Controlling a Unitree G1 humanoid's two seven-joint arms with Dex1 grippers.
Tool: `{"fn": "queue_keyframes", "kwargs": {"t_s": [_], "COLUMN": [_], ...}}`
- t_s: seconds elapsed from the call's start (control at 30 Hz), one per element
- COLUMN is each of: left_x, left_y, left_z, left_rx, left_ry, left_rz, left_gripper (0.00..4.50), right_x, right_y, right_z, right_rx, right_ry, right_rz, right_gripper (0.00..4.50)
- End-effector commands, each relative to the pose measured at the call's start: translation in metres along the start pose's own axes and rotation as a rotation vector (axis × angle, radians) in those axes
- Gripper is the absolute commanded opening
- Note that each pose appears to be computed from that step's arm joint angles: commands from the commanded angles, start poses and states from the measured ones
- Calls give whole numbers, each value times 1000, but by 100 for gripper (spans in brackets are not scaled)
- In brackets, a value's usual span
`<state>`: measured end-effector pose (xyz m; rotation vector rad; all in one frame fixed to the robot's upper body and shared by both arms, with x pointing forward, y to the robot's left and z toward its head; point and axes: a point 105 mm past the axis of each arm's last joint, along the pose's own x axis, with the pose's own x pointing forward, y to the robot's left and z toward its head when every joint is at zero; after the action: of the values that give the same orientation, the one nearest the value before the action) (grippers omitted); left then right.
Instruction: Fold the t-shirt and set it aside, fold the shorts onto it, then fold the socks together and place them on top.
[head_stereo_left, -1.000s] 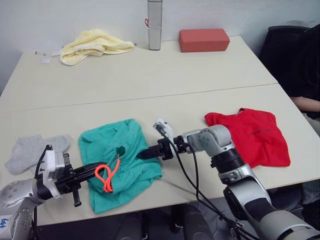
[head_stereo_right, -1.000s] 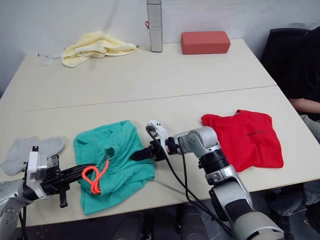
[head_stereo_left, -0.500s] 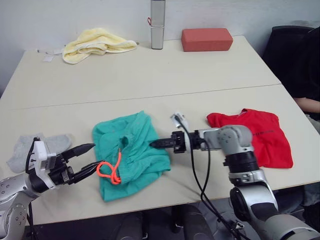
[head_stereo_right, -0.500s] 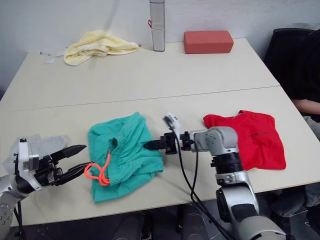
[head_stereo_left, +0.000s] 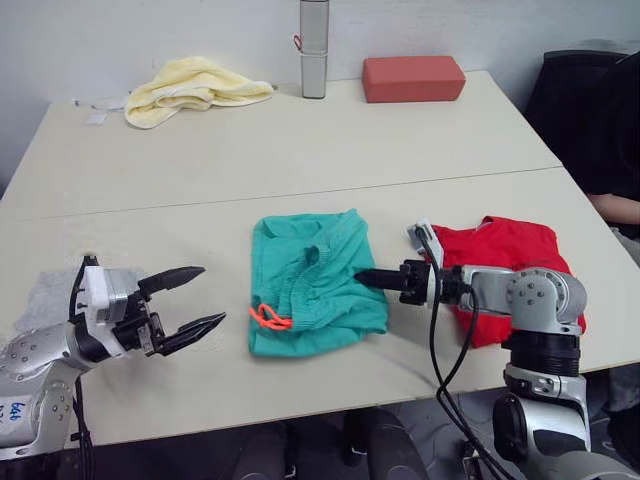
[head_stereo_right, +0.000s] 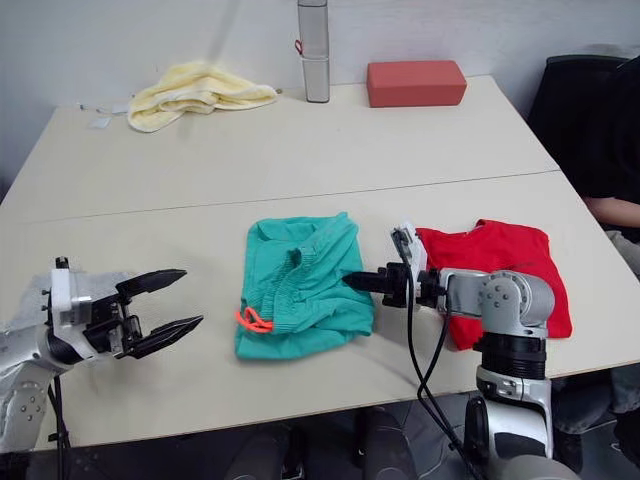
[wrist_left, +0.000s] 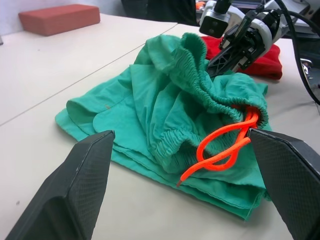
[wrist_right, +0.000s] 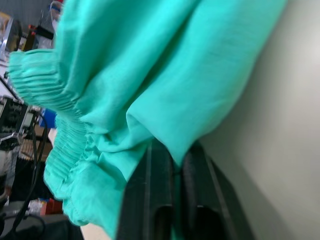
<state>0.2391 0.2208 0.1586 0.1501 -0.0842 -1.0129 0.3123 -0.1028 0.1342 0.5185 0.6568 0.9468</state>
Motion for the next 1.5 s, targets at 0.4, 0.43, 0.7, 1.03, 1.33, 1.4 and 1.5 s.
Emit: {"fn": "queue_keyframes", "kwargs": {"t_s": [0.4,0.43,0.7,1.03,1.33,1.4,1.5], "left_x": [31,38,103,181,214,209,194], "left_y": [-10,-12,-32,-53,-3,10,27], "left_z": [20,21,26,2,-12,-14,-20], "left_rx": [7,12,27,47,110,125,138], "left_ry": [-33,-36,-72,40,131,150,192], "left_rz": [-180,-205,-447,-551,-219,-162,-89], "left_gripper": [355,328,74,3,3,3,3], "right_x": [-72,-69,-26,7,5,5,6], "right_y": [20,20,14,3,4,5,6], "right_z": [23,21,-6,-31,-42,-43,-41], "right_rx": [-645,-695,-1024,-1197,-1264,-1272,-1282], "right_ry": [-130,-129,-80,-28,-11,-14,-30], "right_rz": [98,99,118,88,110,113,113], "right_gripper": [176,149,0,0,0,0,0]}}
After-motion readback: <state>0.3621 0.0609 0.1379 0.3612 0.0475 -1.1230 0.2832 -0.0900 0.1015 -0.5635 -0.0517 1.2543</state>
